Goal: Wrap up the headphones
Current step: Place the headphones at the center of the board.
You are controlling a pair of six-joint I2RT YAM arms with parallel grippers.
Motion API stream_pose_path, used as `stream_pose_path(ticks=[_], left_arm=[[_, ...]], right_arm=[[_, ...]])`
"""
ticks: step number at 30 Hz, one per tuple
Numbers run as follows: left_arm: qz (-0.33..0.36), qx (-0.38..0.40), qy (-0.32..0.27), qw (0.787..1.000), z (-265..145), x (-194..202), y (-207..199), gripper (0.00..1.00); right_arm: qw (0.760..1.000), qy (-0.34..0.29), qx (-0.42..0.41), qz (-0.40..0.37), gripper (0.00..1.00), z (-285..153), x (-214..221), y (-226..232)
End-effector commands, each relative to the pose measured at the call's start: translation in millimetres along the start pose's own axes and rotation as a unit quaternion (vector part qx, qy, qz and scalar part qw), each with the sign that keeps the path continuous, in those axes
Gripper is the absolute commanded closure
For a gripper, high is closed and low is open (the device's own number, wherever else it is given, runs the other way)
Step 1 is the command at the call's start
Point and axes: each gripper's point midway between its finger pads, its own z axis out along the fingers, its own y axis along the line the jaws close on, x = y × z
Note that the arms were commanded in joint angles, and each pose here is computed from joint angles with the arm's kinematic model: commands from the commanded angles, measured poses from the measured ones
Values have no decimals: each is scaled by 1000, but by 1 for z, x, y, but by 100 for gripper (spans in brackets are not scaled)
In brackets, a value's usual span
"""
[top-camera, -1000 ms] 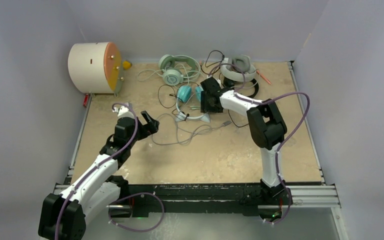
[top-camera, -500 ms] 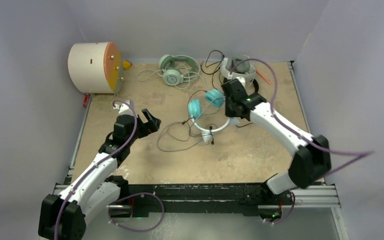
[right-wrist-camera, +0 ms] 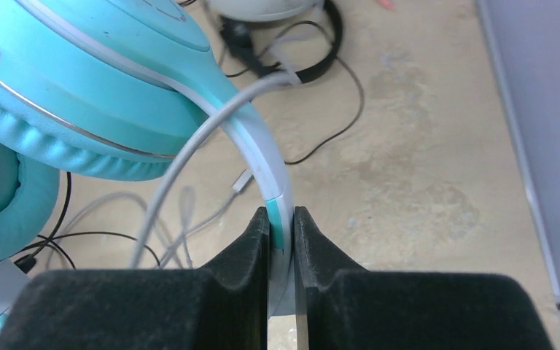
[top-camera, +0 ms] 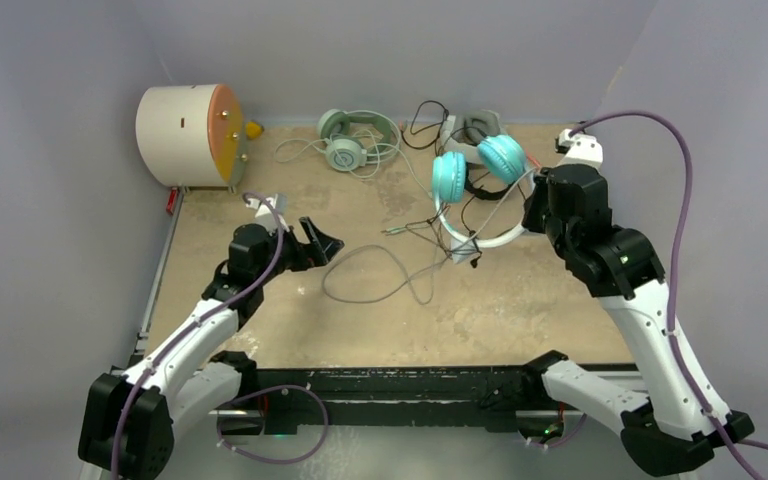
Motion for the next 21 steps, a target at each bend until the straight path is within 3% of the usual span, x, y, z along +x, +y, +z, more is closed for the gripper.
stream_pose_path(ticks=[1,5,9,13,17,21], left_arm=[[43,95,-42,994,-13,-32,-50,6],[47,86,-68,993,-28,-51,-60,5],[23,20,-89,996,-43,-62,-45,4],[9,-36,-118,992,-59,-66,-26,2],[5,-72,-103,992,-59,-59,-11,1],[4,-106,-81,991,-51,-52,3,1]], right_arm=[[989,29,-142,-10,98,3,8,58],[963,88,-253,-14,100,24,54,106],[926,108,-361,-2,100,36,84,157],[920,116,-373,-35,100,59,109,192],[915,142,-370,-72,100,81,136,225],[909,138,-376,-113,87,89,146,253]])
